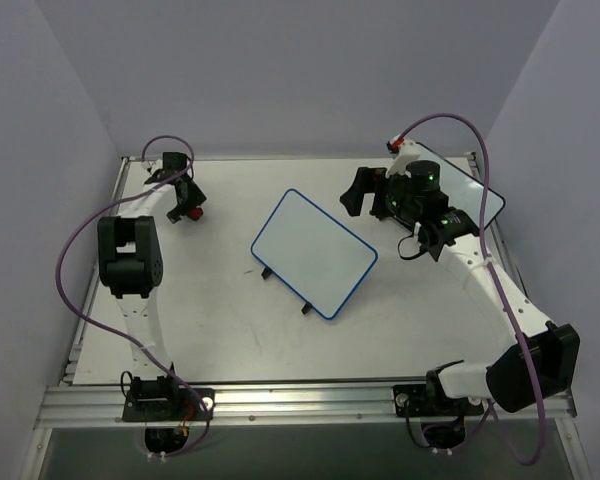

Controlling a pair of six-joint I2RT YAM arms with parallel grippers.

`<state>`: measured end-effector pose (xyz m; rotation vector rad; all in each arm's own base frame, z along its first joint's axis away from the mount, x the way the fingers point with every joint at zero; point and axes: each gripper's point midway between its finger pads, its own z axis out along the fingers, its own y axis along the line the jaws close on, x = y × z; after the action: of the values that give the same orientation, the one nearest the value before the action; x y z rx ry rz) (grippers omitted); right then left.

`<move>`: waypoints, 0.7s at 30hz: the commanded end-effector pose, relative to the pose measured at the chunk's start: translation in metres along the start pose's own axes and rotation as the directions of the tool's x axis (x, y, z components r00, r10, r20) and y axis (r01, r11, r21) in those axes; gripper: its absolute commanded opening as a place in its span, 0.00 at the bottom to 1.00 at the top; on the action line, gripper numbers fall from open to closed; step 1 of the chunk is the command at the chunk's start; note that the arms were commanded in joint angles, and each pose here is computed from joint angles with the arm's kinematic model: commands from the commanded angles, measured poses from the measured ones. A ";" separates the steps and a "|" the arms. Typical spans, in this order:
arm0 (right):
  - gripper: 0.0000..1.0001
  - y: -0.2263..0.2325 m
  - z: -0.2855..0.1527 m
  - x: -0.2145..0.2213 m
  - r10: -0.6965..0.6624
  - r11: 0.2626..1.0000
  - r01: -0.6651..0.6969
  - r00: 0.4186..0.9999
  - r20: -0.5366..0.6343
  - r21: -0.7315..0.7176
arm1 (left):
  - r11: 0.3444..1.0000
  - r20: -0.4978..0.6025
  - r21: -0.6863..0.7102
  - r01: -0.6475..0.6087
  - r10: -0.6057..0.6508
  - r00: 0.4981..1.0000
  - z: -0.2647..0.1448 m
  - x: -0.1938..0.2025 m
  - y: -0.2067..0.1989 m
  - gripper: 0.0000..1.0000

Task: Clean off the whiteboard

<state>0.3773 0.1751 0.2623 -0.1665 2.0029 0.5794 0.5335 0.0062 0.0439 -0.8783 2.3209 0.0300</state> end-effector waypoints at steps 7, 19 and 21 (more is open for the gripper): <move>1.00 0.011 -0.028 -0.045 -0.022 1.000 0.020 0.994 0.103 0.017 | 0.927 0.177 0.374 -0.019 -0.051 0.983 -0.161 -0.091 -0.067 0.75; 1.00 0.002 -0.057 -0.040 0.056 0.993 -0.067 0.992 0.113 0.094 | 0.611 0.358 0.675 -0.415 0.220 0.907 -0.386 0.033 -0.062 0.79; 1.00 -0.002 -0.067 -0.035 0.064 0.991 -0.079 0.988 0.138 0.108 | 0.580 0.392 0.659 -0.478 0.277 0.877 -0.389 0.053 -0.043 0.79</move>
<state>0.3553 0.1521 0.3084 -0.0458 1.9491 0.5334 0.3326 -0.1564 0.3701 -0.0571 1.8576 -0.6380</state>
